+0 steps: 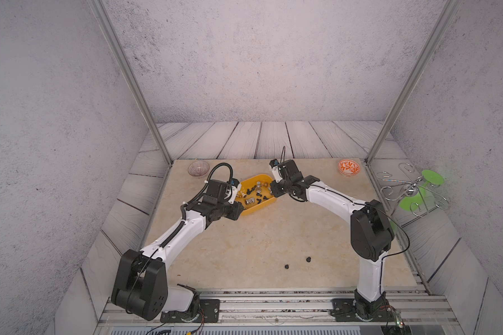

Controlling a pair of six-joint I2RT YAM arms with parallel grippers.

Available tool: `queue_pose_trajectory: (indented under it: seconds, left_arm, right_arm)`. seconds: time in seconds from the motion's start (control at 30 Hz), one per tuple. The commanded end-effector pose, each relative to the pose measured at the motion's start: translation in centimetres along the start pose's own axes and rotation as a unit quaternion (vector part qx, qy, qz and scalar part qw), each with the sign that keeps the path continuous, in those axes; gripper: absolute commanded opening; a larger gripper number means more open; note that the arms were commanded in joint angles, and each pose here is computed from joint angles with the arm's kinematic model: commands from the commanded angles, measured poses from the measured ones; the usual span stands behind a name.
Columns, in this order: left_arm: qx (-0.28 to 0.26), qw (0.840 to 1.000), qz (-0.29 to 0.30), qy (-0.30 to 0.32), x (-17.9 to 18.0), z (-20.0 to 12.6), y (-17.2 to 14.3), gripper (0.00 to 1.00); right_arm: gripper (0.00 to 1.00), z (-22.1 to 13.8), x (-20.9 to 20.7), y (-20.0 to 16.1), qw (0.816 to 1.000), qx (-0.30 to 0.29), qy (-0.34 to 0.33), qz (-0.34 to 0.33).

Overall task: Put the chess pieces into the storage box
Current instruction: Pick up the chess piece at the center of the board, then place the chess piece in the storage box.

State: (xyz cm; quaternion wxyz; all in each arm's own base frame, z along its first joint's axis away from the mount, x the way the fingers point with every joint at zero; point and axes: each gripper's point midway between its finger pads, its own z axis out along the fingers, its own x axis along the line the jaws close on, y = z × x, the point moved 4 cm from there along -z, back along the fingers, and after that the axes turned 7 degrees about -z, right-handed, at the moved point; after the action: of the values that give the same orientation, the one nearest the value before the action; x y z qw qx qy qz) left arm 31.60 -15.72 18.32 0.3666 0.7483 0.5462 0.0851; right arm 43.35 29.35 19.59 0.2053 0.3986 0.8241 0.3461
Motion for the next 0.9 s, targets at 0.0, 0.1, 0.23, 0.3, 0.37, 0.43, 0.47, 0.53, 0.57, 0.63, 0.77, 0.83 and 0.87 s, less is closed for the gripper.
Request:
queue_pose_trajectory:
  seconds: [0.0,0.1,0.23,0.3,0.37,0.43,0.47,0.53,0.57,0.63,0.77,0.83,0.87]
  left_arm:
    - [-0.001,1.000,-0.009,0.001,0.2,-0.5,-0.3,0.40]
    - [0.000,1.000,-0.012,-0.002,0.2,-0.6,-0.4,0.40]
    - [0.004,1.000,-0.017,-0.009,0.0,-0.7,-0.8,0.40]
    - [0.004,1.000,-0.018,-0.010,0.0,-0.7,-1.0,0.40]
    - [0.005,1.000,-0.019,-0.008,0.0,-0.8,-1.1,0.40]
    - [0.002,1.000,-0.018,-0.006,0.1,-0.8,-1.1,0.40]
    - [0.002,1.000,-0.018,-0.006,0.1,-0.8,-1.1,0.40]
    - [0.002,1.000,-0.018,-0.007,0.0,-0.8,-1.0,0.40]
    - [0.002,1.000,-0.019,-0.008,0.0,-0.8,-1.0,0.40]
    - [0.004,1.000,-0.021,-0.010,0.0,-0.6,-1.1,0.40]
    - [0.004,1.000,-0.020,-0.010,0.0,-0.6,-1.1,0.40]
    - [0.004,1.000,-0.021,-0.010,0.0,-0.7,-1.1,0.40]
    - [0.004,1.000,-0.021,-0.010,0.0,-0.7,-1.1,0.40]
  right_arm:
    - [0.22,0.5,-0.7,1.1,1.000,0.002,0.008,-0.007]
    - [0.22,2.0,-1.2,1.6,1.000,0.004,0.010,-0.005]
    - [0.22,4.2,-1.3,1.7,1.000,0.018,0.019,-0.007]
    - [0.22,5.0,-1.2,1.5,0.999,0.028,0.026,-0.008]
    - [0.22,5.4,-1.0,1.3,0.999,0.032,0.029,-0.007]
    - [0.22,5.5,-1.0,1.2,0.999,0.032,0.030,-0.004]
    - [0.22,5.5,-1.0,1.2,0.999,0.030,0.031,-0.004]
    - [0.23,5.5,-1.0,1.1,0.999,0.032,0.031,-0.005]
    - [0.23,5.4,-0.9,1.0,0.999,0.032,0.032,-0.005]
    - [0.23,5.4,-0.9,1.0,0.999,0.032,0.032,-0.006]
    - [0.23,5.2,-0.9,0.9,0.999,0.031,0.033,-0.004]
    - [0.23,5.2,-0.9,1.0,0.999,0.031,0.033,-0.004]
    - [0.23,5.1,-0.9,1.0,0.999,0.030,0.033,-0.004]
